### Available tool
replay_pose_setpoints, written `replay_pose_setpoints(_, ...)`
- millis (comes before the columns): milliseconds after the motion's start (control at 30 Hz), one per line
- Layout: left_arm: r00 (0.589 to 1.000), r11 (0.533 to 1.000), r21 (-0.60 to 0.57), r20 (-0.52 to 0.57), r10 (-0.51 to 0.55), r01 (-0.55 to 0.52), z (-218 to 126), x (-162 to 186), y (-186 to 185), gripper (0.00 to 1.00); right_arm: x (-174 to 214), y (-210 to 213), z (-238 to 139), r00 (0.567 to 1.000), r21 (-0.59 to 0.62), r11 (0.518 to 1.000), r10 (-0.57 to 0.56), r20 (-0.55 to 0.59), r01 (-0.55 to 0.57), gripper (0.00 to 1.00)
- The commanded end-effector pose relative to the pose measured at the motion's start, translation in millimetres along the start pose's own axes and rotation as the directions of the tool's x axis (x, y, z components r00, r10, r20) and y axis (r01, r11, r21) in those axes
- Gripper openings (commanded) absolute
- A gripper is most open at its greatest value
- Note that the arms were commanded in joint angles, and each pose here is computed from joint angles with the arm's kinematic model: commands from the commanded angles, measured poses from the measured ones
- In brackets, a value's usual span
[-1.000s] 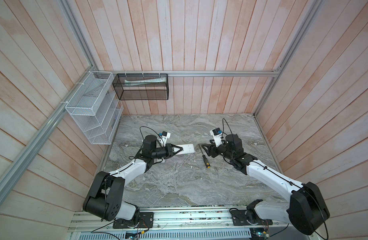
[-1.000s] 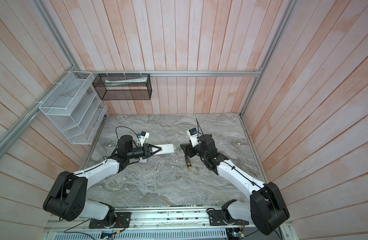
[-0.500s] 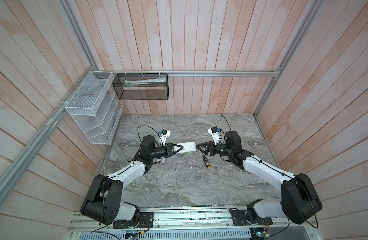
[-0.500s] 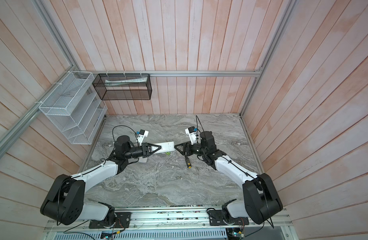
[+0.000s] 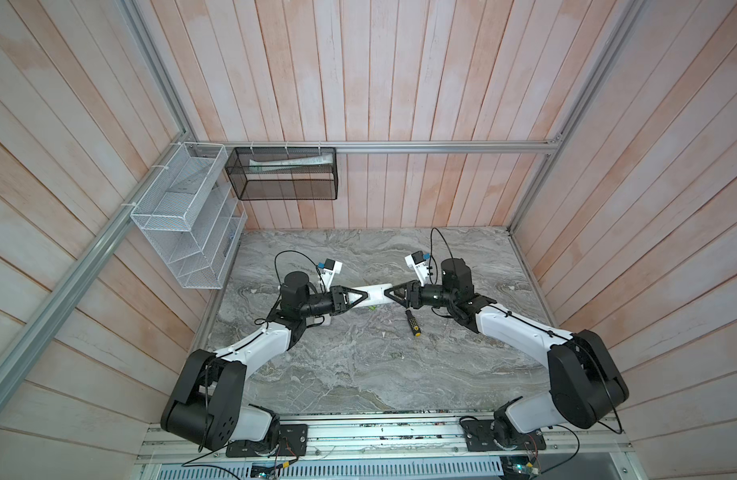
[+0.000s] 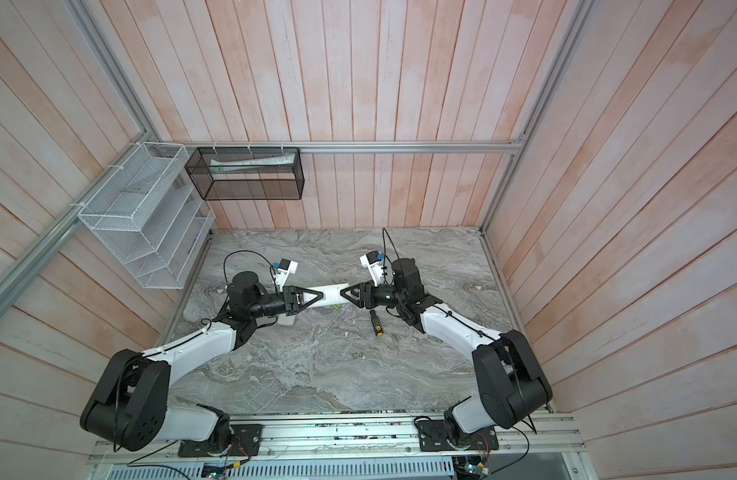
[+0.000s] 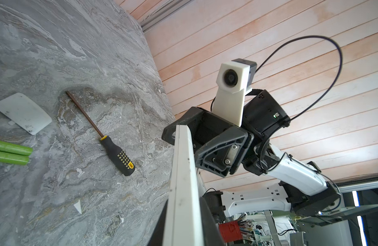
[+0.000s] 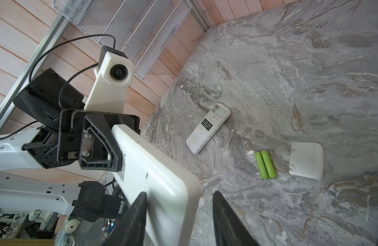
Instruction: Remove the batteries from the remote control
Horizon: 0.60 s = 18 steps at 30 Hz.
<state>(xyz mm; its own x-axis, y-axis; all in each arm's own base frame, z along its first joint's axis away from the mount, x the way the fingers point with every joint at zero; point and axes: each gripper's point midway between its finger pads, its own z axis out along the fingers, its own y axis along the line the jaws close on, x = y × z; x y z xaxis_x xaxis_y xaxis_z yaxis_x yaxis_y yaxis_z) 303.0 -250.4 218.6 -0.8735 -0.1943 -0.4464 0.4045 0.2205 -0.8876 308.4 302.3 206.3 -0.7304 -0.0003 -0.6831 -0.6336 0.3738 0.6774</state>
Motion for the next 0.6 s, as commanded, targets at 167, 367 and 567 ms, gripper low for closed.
replay_pose_setpoints(167, 0.998, 0.997, 0.061, 0.014, 0.055, -0.056, -4, -3, -18, 0.0, -9, 14, 6, 1.0, -0.088, 0.996, -0.005, 0.0, 0.005, 0.47)
replay_pose_setpoints(367, 0.998, 0.995, 0.079, 0.021, 0.058, -0.059, -5, -5, -22, 0.0, -8, 16, 7, 1.0, -0.105, 0.994, 0.013, -0.006, -0.013, 0.37)
replay_pose_setpoints(567, 0.997, 0.992, 0.103, 0.031, 0.067, -0.07, -7, -6, -31, 0.0, -6, 9, 6, 0.999, -0.087, 0.996, 0.036, -0.005, -0.036, 0.29)
